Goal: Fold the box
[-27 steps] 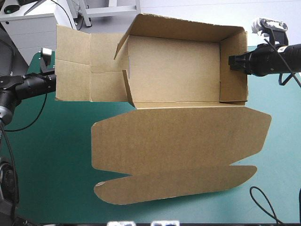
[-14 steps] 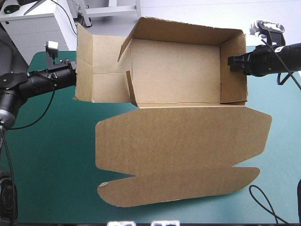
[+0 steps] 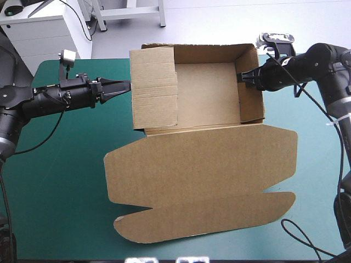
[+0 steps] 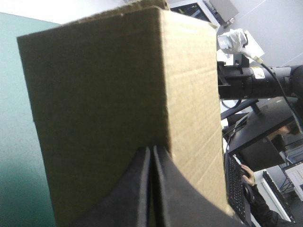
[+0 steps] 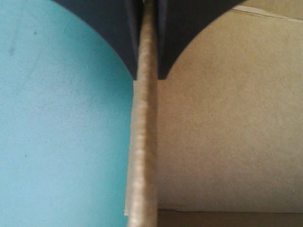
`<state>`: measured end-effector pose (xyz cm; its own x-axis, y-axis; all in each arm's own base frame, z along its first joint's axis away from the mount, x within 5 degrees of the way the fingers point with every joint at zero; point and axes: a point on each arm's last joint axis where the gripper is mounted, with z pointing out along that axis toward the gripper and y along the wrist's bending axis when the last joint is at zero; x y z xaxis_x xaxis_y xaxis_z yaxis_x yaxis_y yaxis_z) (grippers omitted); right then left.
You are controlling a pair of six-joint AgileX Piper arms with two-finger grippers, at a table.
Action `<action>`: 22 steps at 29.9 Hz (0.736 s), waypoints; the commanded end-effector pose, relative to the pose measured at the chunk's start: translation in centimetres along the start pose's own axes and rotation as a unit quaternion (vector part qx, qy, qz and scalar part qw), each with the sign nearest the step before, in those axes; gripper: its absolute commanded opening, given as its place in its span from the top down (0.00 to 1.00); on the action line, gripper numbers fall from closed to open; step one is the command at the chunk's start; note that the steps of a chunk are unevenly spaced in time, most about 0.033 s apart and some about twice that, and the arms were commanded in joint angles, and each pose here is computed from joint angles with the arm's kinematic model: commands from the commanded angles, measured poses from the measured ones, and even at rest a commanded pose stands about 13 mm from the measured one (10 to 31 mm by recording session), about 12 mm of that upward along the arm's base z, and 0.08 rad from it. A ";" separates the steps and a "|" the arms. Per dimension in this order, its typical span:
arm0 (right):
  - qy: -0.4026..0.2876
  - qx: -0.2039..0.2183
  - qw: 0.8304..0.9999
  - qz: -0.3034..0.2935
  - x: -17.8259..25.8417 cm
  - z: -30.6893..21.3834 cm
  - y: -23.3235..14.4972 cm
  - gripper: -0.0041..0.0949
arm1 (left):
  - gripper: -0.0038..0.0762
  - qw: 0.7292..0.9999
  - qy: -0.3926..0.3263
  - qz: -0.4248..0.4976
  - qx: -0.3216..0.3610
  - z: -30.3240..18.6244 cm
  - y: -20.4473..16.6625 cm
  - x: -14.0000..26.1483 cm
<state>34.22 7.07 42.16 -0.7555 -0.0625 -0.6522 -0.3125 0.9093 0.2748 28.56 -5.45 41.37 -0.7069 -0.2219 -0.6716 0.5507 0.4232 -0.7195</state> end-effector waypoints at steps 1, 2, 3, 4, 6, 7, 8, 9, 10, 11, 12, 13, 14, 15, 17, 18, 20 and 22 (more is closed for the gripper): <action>-0.077 -0.019 0.997 0.003 -1.3 -2.2 1.6 0.98 | 0.96 0.999 0.018 0.016 0.034 -0.7 -2.8 0.2; -0.079 -0.019 0.997 0.002 -1.3 -2.1 1.7 0.98 | 0.96 0.999 0.023 0.014 0.027 -0.7 -2.7 0.3; -0.081 -0.020 0.996 0.001 -1.4 -2.1 1.9 0.98 | 0.96 0.999 0.026 0.016 0.022 -0.7 -2.7 0.4; -0.084 -0.020 0.996 0.001 -1.4 -2.1 1.9 0.98 | 0.96 0.999 0.028 0.017 0.020 -0.7 -2.6 0.4; -0.091 -0.020 0.996 0.005 -1.6 -2.1 1.8 0.98 | 0.96 0.999 0.028 0.017 0.020 -0.7 -2.6 0.4; -0.093 -0.018 0.995 0.008 -1.6 -2.1 1.8 0.98 | 0.96 0.999 0.027 0.016 0.020 -0.7 -2.6 0.4; -0.094 -0.017 0.995 0.010 -1.6 -2.1 1.8 0.98 | 0.96 0.999 0.027 0.016 0.020 -0.7 -2.6 0.4; -0.095 -0.016 0.995 0.010 -1.6 -2.1 1.8 0.98 | 0.96 0.999 0.027 0.016 0.020 -0.7 -2.6 0.4; -0.096 -0.016 0.995 0.010 -1.6 -2.1 1.8 0.98 | 0.96 0.999 0.028 0.017 0.021 -0.7 -2.6 0.4; -0.097 -0.016 0.995 0.010 -1.7 -2.1 1.8 0.98 | 0.96 0.999 0.028 0.018 0.021 -0.7 -2.6 0.4; -0.098 -0.016 0.995 0.010 -1.7 -2.1 1.8 0.98 | 0.96 0.999 0.029 0.018 0.019 -0.7 -2.6 0.4; -0.099 -0.016 0.995 0.010 -1.7 -2.1 1.8 0.98 | 0.96 0.999 0.031 0.018 0.017 -0.7 -2.6 0.5; -0.100 -0.016 0.995 0.010 -1.7 -2.1 1.8 0.98 | 0.96 0.999 0.034 0.020 0.012 -0.7 -2.5 0.5; -0.101 -0.016 0.995 0.010 -1.7 -2.1 1.7 0.98 | 0.96 0.999 0.037 0.022 0.008 -0.7 -2.4 0.6; -0.102 -0.016 0.995 0.012 -1.8 -2.0 1.7 0.98 | 0.95 0.999 0.044 0.025 -0.001 -0.7 -2.2 0.7; -0.102 -0.016 0.995 0.013 -1.8 -2.0 1.7 0.98 | 0.93 0.999 0.045 0.026 -0.002 -0.7 -2.2 0.7; -0.102 -0.016 0.995 0.014 -1.8 -2.0 1.7 0.98 | 0.85 0.999 0.047 0.027 -0.005 -0.7 -2.2 0.7; -0.102 -0.016 0.995 0.014 -1.8 -2.0 1.7 0.98 | 0.75 0.998 0.049 0.028 -0.008 -0.7 -2.1 0.8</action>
<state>34.83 7.85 42.35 -0.7199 -0.0240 -0.6936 -0.2990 0.9126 0.2788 28.26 -5.11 40.24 -0.7362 -0.1279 -0.6646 0.5159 0.5295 -0.6734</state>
